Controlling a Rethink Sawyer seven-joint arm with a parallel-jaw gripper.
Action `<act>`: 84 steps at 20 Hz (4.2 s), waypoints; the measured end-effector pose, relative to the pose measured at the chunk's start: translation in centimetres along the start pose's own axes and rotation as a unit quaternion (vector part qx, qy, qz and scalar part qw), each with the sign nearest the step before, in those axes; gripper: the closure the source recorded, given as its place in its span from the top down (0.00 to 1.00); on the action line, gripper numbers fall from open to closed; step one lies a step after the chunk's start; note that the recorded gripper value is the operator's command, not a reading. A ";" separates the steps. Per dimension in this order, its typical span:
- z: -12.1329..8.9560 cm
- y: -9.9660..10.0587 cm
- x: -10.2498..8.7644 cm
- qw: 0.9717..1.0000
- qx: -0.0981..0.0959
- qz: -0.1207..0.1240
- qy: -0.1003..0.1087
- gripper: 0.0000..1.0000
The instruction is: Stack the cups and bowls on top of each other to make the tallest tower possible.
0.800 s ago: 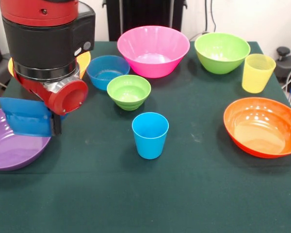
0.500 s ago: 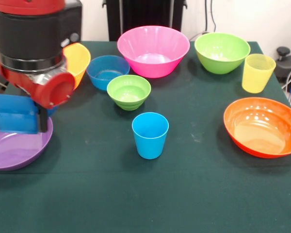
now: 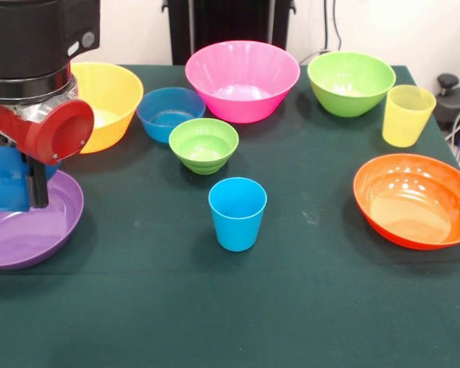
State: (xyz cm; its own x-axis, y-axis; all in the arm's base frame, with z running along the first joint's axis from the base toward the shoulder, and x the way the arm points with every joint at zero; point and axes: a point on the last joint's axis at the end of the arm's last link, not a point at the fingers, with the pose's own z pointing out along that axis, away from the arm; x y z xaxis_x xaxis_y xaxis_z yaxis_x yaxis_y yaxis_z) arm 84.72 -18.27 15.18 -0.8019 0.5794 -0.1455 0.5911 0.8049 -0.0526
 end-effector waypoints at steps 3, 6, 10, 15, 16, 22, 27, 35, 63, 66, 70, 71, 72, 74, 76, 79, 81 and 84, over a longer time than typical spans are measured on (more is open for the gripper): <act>-0.8 1.4 -0.4 1.000 -0.001 -0.006 0.019 0.00; -1.4 3.0 -0.3 0.999 -0.002 -0.013 0.038 0.00; -1.5 4.8 0.3 0.998 -0.005 -0.020 0.060 0.00; -1.3 7.5 1.8 0.996 -0.015 -0.032 0.088 0.00; -1.2 8.4 2.3 0.995 -0.020 -0.036 0.093 0.00; -1.1 11.3 4.0 0.992 -0.041 -0.047 0.109 0.00; -1.2 13.3 5.8 0.988 -0.052 -0.048 0.138 0.00; -3.1 13.9 8.6 0.971 -0.022 -0.034 0.235 0.00; -4.7 16.9 4.8 0.944 0.074 0.076 0.312 0.00; -3.0 17.5 5.5 0.943 0.103 0.077 0.306 0.00; -0.5 18.3 6.7 0.940 0.131 0.080 0.306 0.00; 0.6 18.5 7.3 0.937 0.140 0.081 0.308 0.00; 1.4 18.7 7.8 0.936 0.147 0.082 0.310 0.00; 2.3 19.0 8.4 0.934 0.151 0.085 0.314 0.00; 3.5 19.3 9.2 0.931 0.157 0.089 0.318 0.00; 6.1 20.1 11.0 0.926 0.170 0.097 0.323 0.00; 7.1 20.3 11.6 0.925 0.173 0.097 0.323 0.00; 8.9 20.5 12.4 0.926 0.176 0.095 0.319 0.00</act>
State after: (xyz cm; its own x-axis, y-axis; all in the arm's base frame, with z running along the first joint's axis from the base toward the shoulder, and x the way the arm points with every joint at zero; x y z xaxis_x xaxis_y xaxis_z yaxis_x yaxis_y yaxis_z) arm 87.63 4.24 3.53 -0.5020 0.7543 0.4232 0.6277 0.6544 -0.4216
